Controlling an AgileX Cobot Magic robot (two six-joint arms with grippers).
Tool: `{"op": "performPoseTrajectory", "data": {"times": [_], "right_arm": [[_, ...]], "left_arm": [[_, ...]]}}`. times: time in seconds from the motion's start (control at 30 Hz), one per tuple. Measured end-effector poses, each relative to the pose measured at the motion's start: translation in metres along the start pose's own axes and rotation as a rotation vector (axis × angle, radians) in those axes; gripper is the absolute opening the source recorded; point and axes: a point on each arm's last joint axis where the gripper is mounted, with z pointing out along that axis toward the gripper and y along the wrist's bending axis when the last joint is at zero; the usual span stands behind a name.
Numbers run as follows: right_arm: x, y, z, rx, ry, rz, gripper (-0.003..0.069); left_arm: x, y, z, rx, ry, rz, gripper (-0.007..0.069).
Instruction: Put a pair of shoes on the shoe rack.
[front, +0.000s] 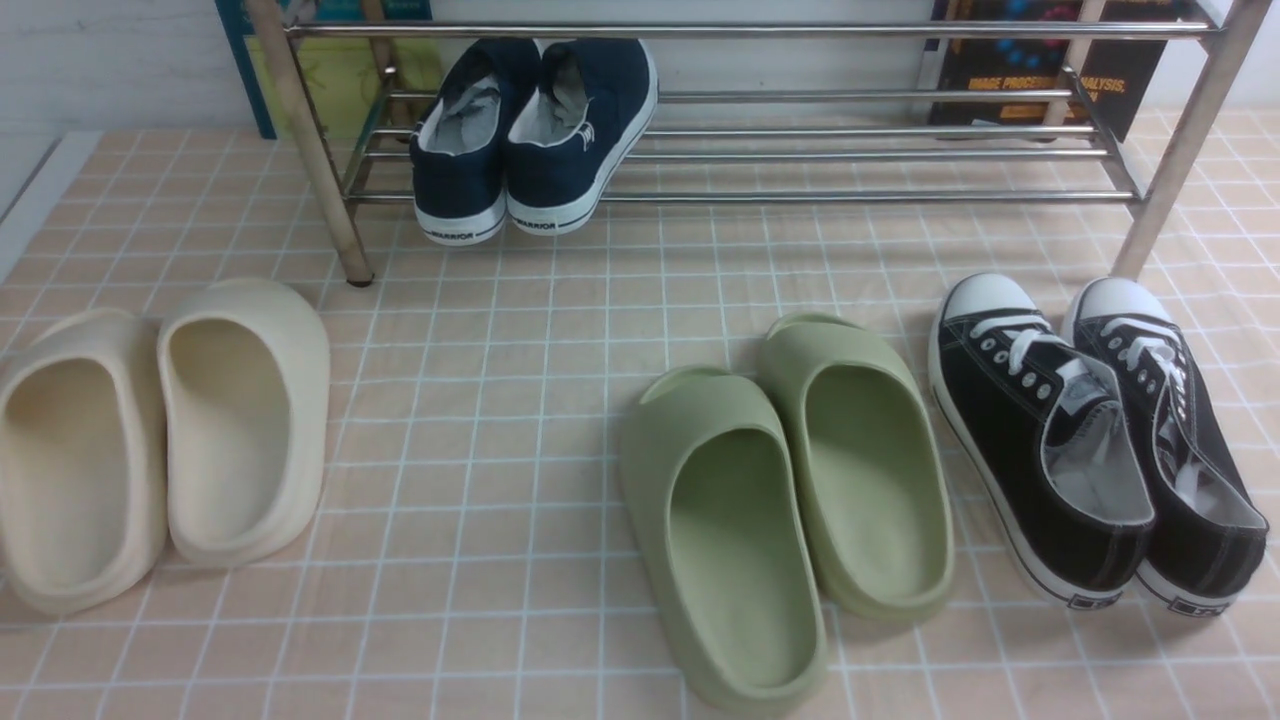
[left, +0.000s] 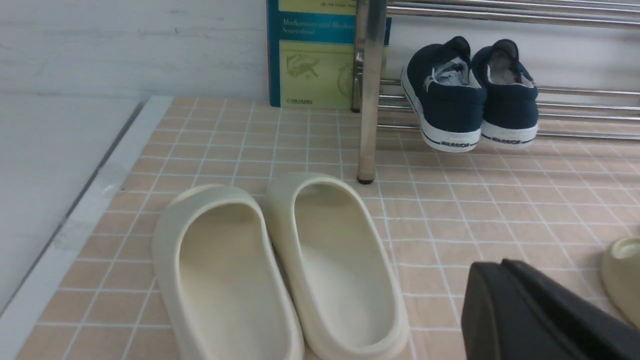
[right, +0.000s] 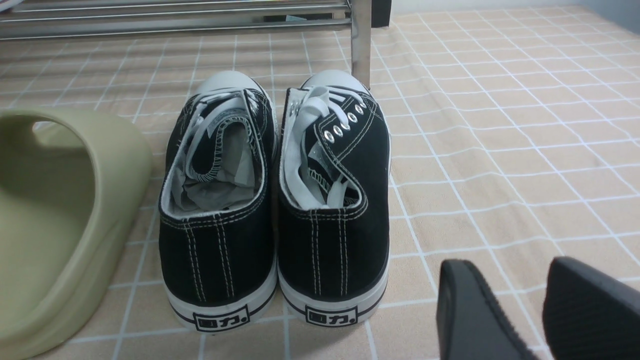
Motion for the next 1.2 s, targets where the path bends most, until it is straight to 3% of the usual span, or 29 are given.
{"op": "performPoseTrajectory", "data": {"times": [0.2, 0.4, 0.57, 1.2], "right_arm": [[0.0, 0.0, 0.0, 0.0, 0.0, 0.0, 0.0243], [0.0, 0.0, 0.0, 0.0, 0.0, 0.0, 0.0243], [0.0, 0.0, 0.0, 0.0, 0.001, 0.0, 0.0243], [0.0, 0.0, 0.0, 0.0, 0.001, 0.0, 0.0243]], "left_arm": [[0.057, 0.003, 0.013, -0.076, 0.001, 0.086, 0.0002], [0.09, 0.006, 0.017, -0.129, 0.115, -0.004, 0.0003], [0.097, 0.008, 0.015, -0.16, 0.196, -0.025, 0.0003], [0.097, 0.007, 0.015, -0.13, 0.207, 0.056, 0.0005]]}}
